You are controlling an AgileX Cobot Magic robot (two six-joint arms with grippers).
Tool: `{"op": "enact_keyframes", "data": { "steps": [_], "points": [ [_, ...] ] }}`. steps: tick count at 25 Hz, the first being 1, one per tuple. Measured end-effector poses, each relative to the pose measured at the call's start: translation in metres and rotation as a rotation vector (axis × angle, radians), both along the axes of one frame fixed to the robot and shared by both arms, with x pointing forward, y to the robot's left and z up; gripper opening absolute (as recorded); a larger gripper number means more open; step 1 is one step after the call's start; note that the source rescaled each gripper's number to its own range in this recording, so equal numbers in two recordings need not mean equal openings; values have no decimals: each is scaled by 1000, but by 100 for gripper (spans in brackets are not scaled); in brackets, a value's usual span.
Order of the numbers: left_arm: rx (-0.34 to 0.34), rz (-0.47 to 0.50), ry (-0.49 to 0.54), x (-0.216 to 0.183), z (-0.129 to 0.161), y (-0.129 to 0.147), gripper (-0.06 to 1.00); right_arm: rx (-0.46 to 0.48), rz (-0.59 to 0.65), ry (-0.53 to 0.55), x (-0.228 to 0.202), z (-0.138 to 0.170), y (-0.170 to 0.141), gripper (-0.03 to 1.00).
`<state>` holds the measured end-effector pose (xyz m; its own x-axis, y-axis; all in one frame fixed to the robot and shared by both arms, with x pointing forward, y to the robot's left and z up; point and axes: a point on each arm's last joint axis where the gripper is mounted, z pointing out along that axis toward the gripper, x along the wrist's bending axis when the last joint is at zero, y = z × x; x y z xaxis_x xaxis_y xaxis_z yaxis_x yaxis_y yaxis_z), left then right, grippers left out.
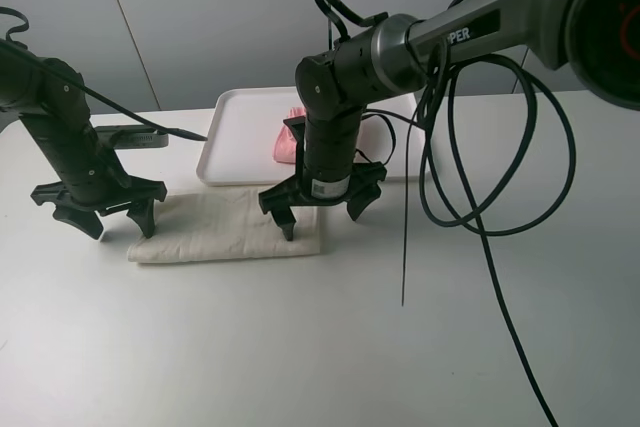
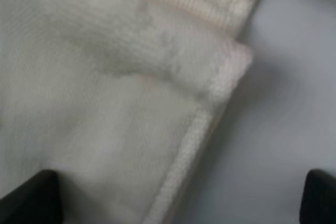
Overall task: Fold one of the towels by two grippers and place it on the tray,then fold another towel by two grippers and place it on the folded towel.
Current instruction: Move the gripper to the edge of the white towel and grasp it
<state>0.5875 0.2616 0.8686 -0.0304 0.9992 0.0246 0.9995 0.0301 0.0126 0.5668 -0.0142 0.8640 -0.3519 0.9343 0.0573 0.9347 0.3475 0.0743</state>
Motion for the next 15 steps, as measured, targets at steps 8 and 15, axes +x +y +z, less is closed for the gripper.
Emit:
{"op": "enact_keyframes", "data": {
  "steps": [8,15],
  "points": [
    [14,-16,-2,0,0,1,96,5,-14,0,0,0,0,70],
    [14,-16,-4,0,0,1,96,22,-27,6,0,0,2,62]
  ]
}}
